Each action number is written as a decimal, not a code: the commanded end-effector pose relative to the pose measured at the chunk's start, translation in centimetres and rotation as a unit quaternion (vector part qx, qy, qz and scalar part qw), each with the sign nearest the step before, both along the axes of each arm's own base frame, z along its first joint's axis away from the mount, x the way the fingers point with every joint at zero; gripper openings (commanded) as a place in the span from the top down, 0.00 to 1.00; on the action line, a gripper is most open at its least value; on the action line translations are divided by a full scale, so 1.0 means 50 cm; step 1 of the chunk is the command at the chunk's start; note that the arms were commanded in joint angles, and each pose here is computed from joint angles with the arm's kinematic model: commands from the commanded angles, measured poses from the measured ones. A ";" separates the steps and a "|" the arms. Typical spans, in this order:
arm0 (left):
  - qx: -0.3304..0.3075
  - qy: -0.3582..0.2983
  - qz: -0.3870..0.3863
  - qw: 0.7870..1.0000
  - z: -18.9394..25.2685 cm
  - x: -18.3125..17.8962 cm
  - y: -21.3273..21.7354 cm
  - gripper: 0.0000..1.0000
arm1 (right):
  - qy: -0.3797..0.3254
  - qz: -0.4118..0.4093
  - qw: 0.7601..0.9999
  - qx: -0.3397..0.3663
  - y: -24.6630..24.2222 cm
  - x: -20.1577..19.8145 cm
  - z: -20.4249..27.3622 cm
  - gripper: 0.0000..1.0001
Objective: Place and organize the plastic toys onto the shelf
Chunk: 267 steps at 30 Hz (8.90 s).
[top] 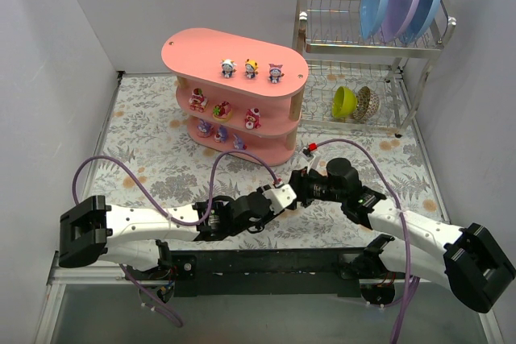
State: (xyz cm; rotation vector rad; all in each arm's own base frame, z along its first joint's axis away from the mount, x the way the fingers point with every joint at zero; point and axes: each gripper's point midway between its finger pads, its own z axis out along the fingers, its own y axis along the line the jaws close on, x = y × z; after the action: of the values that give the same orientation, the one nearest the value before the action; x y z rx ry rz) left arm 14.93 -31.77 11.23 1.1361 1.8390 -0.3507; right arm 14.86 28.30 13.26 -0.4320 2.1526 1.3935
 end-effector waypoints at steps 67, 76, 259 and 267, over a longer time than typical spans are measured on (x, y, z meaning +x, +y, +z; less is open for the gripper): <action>-0.539 0.382 0.545 0.517 0.185 0.067 -0.069 0.23 | -0.208 -0.105 0.961 0.150 -0.078 0.021 0.075 0.99; -0.536 0.366 0.527 0.548 0.202 0.065 -0.035 0.26 | -0.224 -0.112 0.961 0.120 -0.084 0.033 0.052 0.99; -0.052 -0.216 0.413 0.883 0.652 0.554 0.399 0.45 | -0.384 -0.036 0.919 -0.085 -0.004 0.000 0.068 0.10; -0.102 -0.233 0.432 0.865 0.712 0.541 0.411 0.38 | -0.383 -0.033 0.920 -0.081 -0.003 -0.004 0.067 0.10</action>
State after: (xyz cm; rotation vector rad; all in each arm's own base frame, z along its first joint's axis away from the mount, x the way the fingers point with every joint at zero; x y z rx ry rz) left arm 43.85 -12.54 41.29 0.2560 1.7400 0.3001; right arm 14.73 27.68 15.54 -0.8266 1.6453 0.7678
